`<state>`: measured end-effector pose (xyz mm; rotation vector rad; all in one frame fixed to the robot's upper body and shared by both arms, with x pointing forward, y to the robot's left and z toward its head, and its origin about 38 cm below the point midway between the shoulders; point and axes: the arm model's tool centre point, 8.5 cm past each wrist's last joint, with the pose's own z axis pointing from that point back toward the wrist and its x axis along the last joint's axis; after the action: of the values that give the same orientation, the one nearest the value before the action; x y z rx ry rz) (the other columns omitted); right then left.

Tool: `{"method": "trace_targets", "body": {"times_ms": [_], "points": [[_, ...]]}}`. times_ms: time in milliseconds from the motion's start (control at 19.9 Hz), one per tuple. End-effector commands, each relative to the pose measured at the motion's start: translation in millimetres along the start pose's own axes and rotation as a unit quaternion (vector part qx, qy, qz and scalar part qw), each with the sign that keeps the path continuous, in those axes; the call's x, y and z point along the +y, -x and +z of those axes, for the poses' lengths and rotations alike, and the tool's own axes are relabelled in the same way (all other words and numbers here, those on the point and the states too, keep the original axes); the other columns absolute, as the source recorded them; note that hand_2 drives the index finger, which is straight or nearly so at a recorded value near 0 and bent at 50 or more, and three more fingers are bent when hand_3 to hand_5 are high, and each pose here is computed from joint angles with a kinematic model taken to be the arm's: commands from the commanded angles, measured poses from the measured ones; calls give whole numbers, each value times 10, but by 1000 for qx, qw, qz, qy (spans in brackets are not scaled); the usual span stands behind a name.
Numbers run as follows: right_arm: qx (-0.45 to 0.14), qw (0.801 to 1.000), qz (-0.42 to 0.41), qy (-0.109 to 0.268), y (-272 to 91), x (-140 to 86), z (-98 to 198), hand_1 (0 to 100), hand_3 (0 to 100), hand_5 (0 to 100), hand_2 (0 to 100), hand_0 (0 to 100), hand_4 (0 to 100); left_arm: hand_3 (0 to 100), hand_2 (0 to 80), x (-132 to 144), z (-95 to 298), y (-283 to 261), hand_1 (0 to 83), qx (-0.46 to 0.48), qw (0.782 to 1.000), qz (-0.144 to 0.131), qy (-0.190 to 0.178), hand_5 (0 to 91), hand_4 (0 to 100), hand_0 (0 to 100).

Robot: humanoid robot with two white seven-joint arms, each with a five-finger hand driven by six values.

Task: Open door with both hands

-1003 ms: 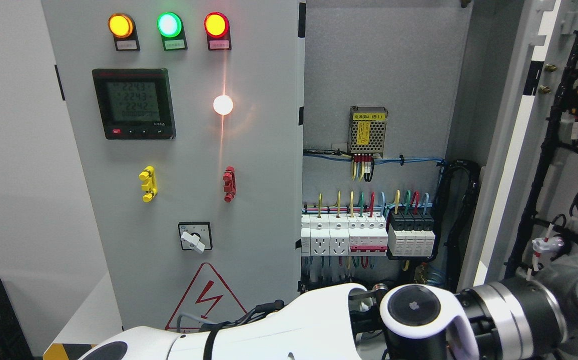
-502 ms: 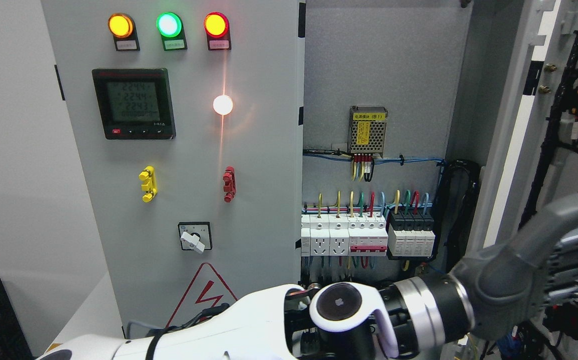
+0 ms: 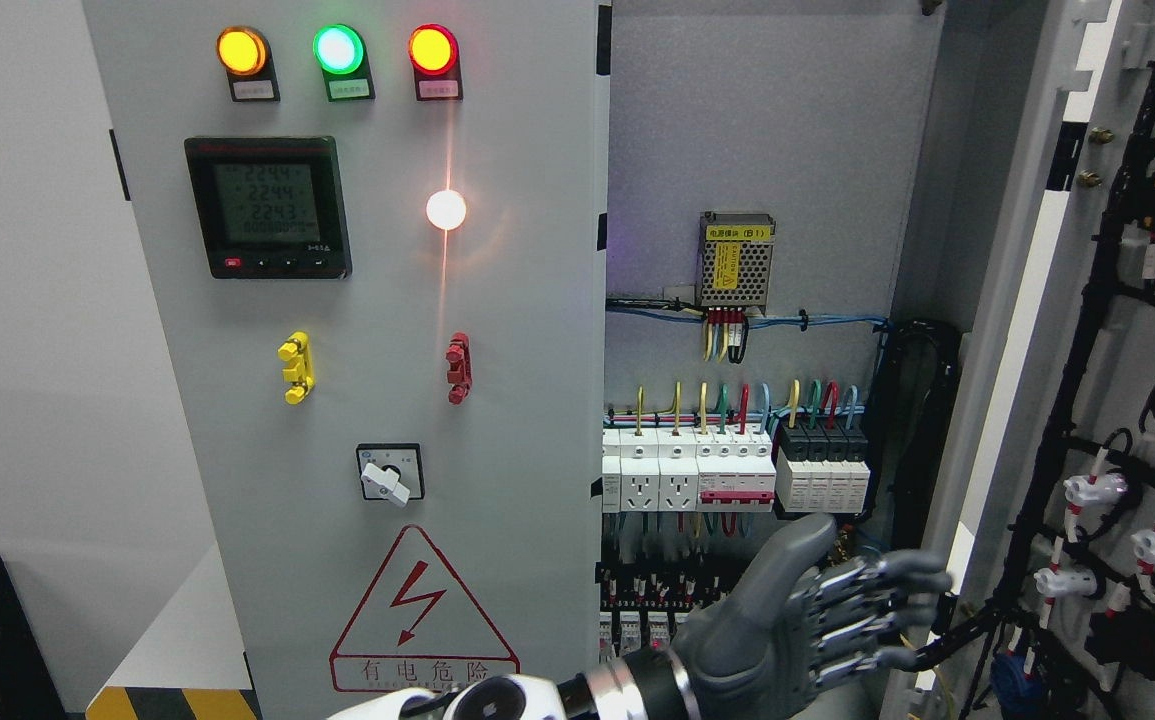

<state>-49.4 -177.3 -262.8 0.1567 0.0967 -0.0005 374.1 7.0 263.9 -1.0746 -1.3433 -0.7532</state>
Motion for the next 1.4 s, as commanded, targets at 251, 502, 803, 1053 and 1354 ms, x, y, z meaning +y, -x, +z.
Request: {"method": "trace_targets", "body": {"times_ms": [251, 502, 803, 1053, 1354], "points": [[0, 1000, 0, 0, 2, -1, 0, 0, 0, 0, 0, 0, 0, 0, 0, 376, 1683, 2155, 0, 209, 962, 19, -177, 0, 0, 0], [0, 1000, 0, 0, -3, 0, 0, 0, 0, 0, 0, 0, 0, 0, 0, 196, 2249, 3070, 0, 279, 926, 74, -243, 0, 0, 0], [0, 1000, 0, 0, 2, -1, 0, 0, 0, 0, 0, 0, 0, 0, 0, -31, 3077, 4025, 0, 356, 852, 127, -361, 0, 0, 0], [-1, 1000, -1, 1, -13, -11, 1, 0, 0, 0, 0, 0, 0, 0, 0, -271, 3618, 4518, 0, 398, 802, 138, -424, 0, 0, 0], [-13, 1000, -1, 0, -161, -2, 6, 0, 0, 0, 0, 0, 0, 0, 0, -429, 3994, 4779, 0, 460, 747, 145, -458, 0, 0, 0]]}}
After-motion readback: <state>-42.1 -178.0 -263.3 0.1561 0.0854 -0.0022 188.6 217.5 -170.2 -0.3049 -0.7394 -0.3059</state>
